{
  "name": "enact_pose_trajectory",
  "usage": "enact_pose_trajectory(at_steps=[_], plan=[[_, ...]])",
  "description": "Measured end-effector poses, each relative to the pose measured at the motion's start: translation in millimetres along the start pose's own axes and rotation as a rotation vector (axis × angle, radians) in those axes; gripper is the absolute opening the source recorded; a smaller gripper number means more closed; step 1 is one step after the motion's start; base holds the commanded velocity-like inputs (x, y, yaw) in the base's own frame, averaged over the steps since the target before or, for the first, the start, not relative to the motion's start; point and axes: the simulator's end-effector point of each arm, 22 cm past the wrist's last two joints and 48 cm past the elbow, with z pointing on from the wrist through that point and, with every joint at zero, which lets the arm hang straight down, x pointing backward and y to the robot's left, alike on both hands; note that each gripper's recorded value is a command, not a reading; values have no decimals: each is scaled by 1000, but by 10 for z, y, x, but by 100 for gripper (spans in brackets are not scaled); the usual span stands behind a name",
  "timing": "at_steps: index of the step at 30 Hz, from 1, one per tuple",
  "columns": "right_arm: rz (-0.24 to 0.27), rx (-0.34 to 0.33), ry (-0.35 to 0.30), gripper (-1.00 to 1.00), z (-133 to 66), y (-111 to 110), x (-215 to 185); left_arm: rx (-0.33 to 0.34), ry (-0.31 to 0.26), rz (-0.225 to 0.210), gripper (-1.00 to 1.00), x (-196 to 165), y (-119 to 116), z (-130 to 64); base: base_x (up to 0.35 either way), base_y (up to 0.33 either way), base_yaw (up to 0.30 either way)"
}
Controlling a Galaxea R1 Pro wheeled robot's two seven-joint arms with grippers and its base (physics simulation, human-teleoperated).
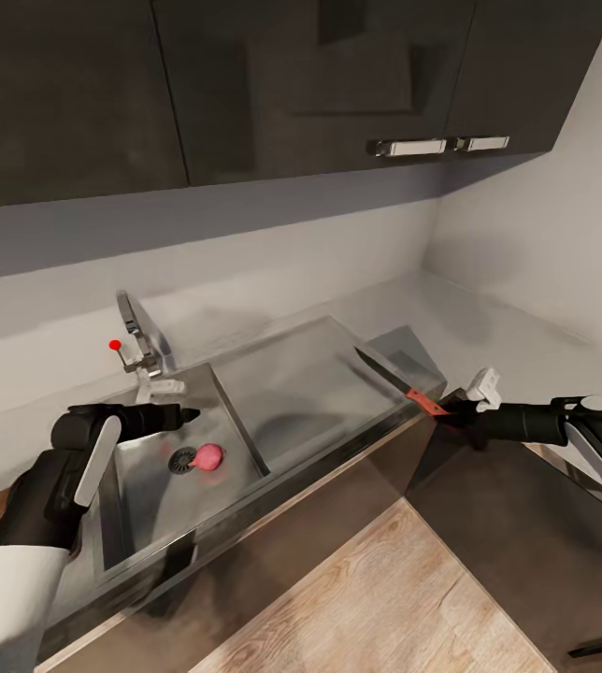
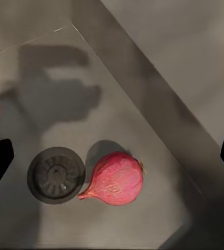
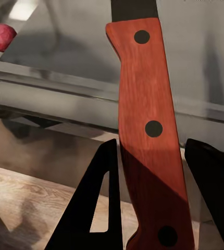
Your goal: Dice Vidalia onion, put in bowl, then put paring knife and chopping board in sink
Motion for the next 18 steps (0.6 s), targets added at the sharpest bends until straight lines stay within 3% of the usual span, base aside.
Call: enact_pose_trajectory(at_steps=[9, 14, 17, 18], plan=[[8, 24, -25, -100, -83, -98, -76, -16, 99, -54, 100, 132, 149, 283, 0, 0, 0], [11, 31, -33, -100, -106, -124, -97, -4, 139, -75, 100, 201, 7, 422, 0, 0, 0], [13, 31, -33, -100, -110, -127, -98, -33, 177, -83, 100, 349, -83, 524, 0, 0, 0], [20, 31, -28, -100, -111, -129, -86, -71, 202, -81, 100, 452, -105, 577, 0, 0, 0]])
